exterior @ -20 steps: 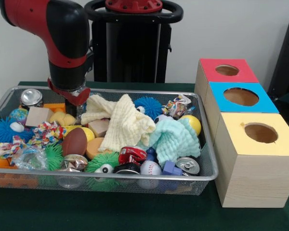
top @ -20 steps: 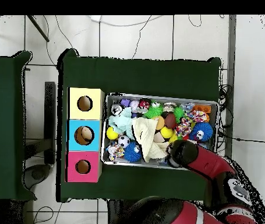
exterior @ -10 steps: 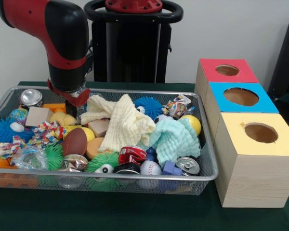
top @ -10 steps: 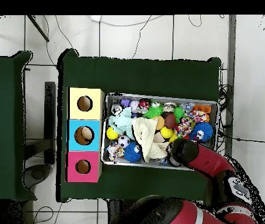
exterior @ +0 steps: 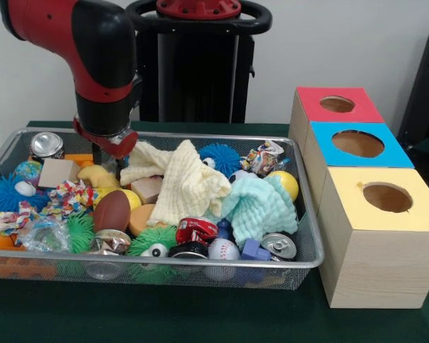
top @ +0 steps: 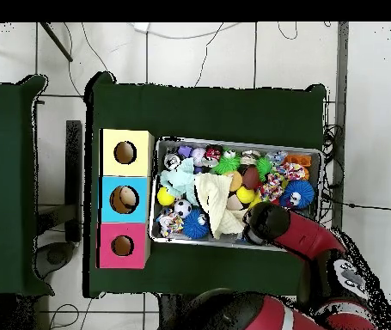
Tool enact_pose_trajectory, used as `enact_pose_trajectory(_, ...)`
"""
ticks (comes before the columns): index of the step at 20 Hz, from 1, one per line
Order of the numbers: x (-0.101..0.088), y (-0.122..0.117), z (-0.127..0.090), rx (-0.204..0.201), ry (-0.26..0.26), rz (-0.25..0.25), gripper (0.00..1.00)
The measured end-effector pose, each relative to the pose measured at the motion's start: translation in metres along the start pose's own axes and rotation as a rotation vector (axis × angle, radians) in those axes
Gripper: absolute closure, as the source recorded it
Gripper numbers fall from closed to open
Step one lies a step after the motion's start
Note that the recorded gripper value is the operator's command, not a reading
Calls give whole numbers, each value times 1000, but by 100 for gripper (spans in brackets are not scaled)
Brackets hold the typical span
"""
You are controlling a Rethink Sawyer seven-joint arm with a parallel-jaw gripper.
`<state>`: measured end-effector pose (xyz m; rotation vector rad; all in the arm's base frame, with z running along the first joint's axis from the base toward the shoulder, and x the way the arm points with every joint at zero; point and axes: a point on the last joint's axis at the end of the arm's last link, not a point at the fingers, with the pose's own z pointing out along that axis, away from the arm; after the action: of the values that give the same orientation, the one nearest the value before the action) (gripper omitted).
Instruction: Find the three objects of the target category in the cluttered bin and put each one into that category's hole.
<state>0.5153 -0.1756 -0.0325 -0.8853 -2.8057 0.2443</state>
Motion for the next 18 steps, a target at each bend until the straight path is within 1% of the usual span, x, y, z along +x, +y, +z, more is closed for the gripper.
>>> enact_pose_trajectory(9,-3,0,-3,0,0,1,0)
enact_pose_trajectory(18,-7,-1,-13,-1,-1,3,0)
